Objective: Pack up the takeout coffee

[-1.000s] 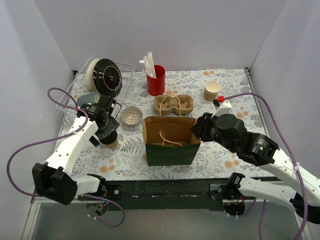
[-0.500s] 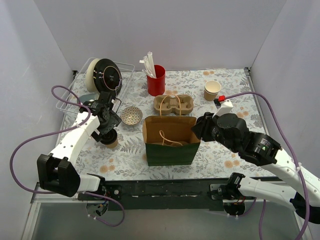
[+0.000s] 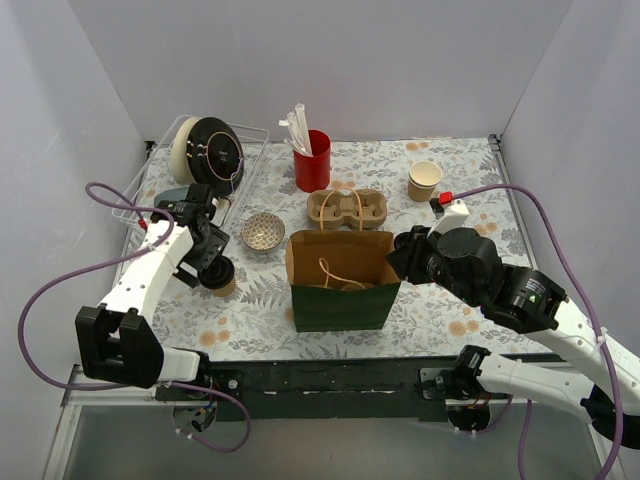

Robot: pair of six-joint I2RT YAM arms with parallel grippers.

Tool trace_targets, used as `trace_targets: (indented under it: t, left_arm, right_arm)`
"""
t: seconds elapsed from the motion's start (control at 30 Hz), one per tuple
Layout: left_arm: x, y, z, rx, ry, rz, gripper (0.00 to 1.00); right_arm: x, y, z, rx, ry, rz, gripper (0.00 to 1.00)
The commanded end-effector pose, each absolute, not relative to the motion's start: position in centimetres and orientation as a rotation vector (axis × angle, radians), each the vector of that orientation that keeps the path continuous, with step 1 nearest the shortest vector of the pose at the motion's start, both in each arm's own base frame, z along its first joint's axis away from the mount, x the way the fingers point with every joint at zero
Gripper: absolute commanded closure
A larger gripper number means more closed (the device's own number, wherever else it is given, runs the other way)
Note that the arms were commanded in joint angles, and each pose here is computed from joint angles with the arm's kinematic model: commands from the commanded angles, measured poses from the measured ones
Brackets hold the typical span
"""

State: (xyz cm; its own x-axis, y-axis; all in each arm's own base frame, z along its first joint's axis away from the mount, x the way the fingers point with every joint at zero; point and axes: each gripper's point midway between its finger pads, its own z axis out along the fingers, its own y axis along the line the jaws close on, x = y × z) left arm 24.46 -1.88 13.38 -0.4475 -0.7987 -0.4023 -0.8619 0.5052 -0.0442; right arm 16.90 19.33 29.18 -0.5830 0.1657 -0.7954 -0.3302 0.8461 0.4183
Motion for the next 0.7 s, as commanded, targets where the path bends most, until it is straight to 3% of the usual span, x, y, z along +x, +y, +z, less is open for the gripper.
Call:
trace_targets:
  t: [0.0,0.37,0.67]
  left_arm:
    - [25.5,-1.5,14.4,-1.528,2.256,0.143,0.09]
    - [24.6,-2.0,14.1,-1.739,2.228,0.174,0.13]
    - [25.6,-2.3,13.7,-1.806,2.107,0.030,0.16]
  right_arm:
    - [17.3,19.1,31.6,-0.118,2.019,0.685,0.66]
    - [17.4,18.9,31.8,-0.138,2.010,0.669,0.67]
    - [17.2,18.9,31.8,-0.136,2.010,0.680,0.67]
